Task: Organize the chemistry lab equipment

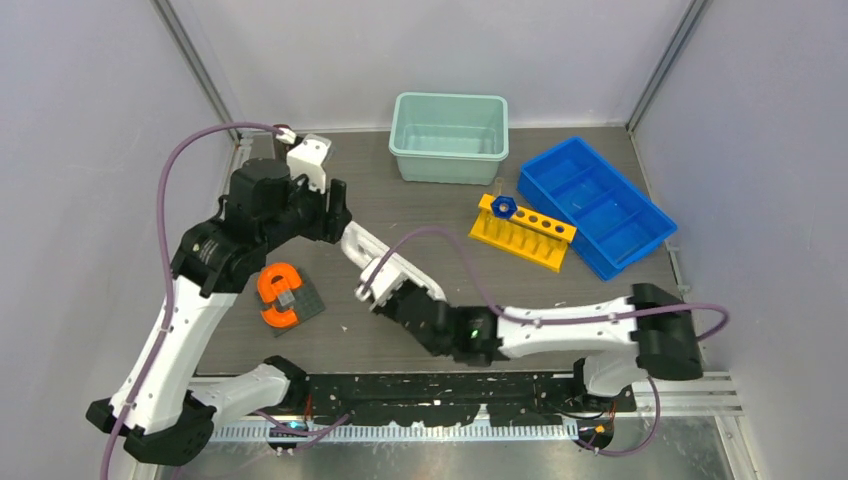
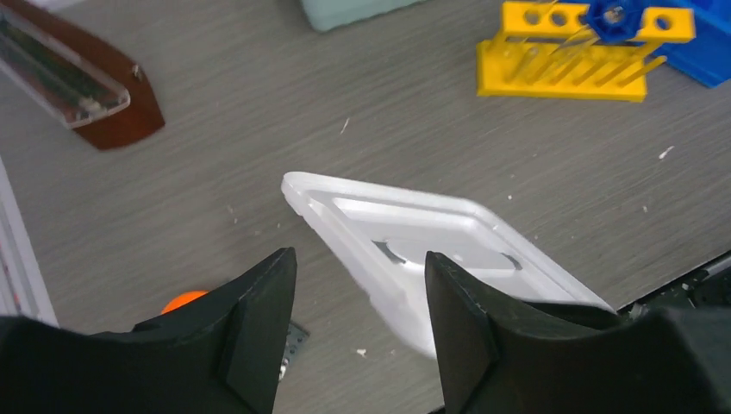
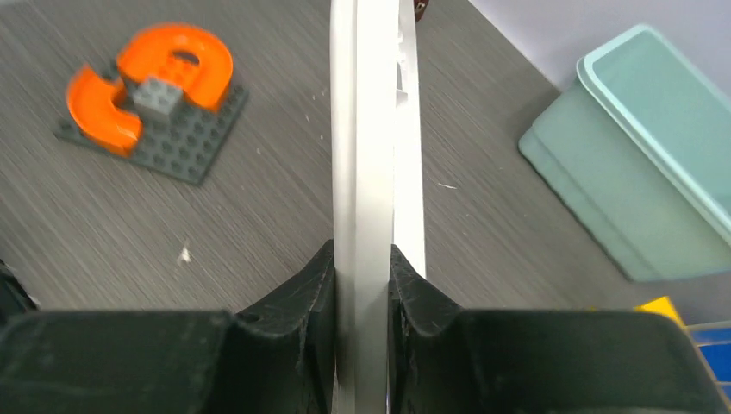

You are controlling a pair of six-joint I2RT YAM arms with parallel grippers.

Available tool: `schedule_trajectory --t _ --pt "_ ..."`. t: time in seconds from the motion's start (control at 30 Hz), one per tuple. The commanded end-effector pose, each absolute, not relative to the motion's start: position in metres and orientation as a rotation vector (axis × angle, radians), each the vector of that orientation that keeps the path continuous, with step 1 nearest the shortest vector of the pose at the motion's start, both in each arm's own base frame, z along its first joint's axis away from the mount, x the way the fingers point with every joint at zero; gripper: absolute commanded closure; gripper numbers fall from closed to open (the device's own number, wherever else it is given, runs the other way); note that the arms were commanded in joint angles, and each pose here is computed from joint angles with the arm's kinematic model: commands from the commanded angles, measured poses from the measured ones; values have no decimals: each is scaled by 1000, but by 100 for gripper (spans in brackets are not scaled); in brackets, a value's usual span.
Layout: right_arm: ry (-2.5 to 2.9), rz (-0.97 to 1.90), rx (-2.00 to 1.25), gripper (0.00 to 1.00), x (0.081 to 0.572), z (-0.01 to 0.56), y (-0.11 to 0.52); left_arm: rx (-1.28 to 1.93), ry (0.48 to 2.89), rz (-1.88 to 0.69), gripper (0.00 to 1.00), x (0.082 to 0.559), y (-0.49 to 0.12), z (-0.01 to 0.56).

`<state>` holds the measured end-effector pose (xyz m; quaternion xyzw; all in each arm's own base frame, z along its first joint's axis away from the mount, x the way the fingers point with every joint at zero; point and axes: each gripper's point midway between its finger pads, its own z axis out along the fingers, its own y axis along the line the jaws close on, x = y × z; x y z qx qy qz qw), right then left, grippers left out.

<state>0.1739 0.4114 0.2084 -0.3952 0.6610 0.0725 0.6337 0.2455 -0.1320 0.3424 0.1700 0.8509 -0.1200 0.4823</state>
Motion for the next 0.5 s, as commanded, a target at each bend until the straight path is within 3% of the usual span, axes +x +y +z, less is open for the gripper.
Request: schedule_trajectory --t 0.0,0.23,0.47 --pt "1651 640 -804 94 165 258 409 531 1827 -395 40 236 -144 396" --pt "1721 868 -753 94 173 306 365 751 1726 -458 33 206 -154 402" --pt "1726 1015 -851 94 162 338 335 1032 1583 -698 20 157 -184 408"
